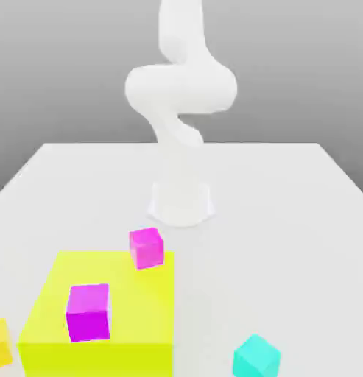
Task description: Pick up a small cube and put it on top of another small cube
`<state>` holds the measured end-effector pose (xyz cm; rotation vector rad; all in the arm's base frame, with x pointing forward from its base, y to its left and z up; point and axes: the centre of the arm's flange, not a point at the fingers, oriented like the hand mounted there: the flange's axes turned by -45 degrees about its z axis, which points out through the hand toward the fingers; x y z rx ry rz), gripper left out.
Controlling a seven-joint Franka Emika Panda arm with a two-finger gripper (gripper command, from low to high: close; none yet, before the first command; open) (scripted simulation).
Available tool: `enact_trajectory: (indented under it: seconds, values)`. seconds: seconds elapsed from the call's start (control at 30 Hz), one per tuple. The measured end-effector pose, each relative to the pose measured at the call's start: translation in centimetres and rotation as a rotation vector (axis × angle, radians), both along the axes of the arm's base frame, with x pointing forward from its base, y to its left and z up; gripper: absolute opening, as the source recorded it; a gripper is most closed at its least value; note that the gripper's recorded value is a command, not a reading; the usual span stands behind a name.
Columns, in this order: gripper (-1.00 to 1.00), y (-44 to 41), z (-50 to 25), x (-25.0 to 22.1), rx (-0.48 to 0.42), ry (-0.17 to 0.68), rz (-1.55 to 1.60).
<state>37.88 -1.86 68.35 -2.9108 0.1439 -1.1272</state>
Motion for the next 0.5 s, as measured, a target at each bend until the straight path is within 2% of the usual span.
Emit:
enact_trajectory:
  seconds: [0.27,0.5]
  values:
    - [0.00,-7.4,-10.7,8.3,0.129,0.190,-0.240]
    - [0.00,-14.7,-21.7,12.0,0.230,0.344,-0.467]
